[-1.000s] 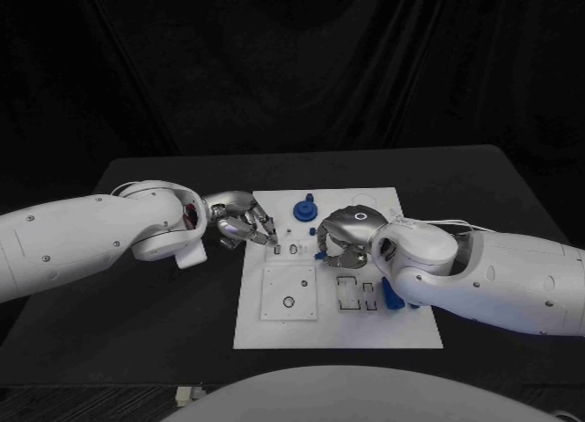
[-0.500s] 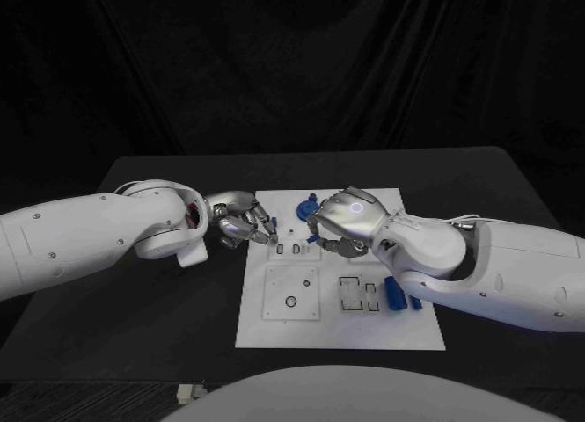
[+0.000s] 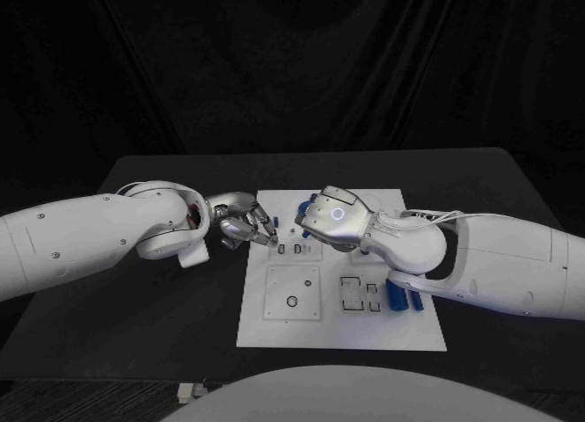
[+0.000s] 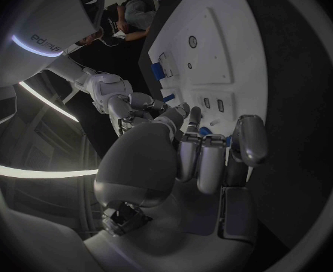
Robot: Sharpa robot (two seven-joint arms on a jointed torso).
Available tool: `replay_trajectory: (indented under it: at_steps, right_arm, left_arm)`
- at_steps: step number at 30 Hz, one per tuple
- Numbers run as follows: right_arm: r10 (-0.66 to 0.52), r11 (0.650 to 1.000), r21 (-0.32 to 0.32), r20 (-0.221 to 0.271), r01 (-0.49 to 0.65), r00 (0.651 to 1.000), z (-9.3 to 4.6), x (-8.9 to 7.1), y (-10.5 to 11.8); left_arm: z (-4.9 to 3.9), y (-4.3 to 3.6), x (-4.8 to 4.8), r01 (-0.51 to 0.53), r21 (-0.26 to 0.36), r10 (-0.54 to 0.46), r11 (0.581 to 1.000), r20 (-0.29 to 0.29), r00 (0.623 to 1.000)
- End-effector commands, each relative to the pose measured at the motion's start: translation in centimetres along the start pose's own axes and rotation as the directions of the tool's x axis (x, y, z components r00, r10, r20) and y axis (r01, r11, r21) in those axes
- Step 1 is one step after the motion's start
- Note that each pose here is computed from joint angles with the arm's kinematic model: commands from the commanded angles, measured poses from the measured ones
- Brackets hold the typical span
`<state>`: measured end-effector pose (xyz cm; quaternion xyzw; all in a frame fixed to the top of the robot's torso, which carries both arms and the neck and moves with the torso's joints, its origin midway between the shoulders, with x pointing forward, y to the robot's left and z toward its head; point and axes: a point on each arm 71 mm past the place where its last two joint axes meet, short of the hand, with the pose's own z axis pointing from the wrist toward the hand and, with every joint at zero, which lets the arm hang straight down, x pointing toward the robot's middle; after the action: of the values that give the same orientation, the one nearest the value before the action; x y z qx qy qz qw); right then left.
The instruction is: Assemble the parts on the task board
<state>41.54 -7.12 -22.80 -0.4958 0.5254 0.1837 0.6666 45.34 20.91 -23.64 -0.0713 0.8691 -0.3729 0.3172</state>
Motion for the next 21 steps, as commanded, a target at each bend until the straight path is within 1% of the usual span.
replay_trajectory:
  at_steps: [1, 11, 21]
  right_arm:
    - [-0.12, 0.992, -0.049, -0.027, 0.119, 0.992, 0.27, 0.23, 0.23]
    - [-0.174, 0.982, -0.087, -0.064, 0.168, 0.983, 0.71, 0.5, 0.58]
    - [-0.191, 0.977, -0.117, -0.092, 0.18, 0.977, 1.02, 0.68, 0.9]
  left_arm:
    - [0.08, 0.0, 0.26, 0.007, 0.014, -0.006, 1.0, -0.013, 1.0]
    - [-0.02, 0.43, 0.3, 0.012, 0.005, -0.012, 1.0, -0.01, 1.0]
    - [-0.06, 0.57, 0.31, 0.015, 0.003, -0.015, 1.0, -0.007, 1.0]
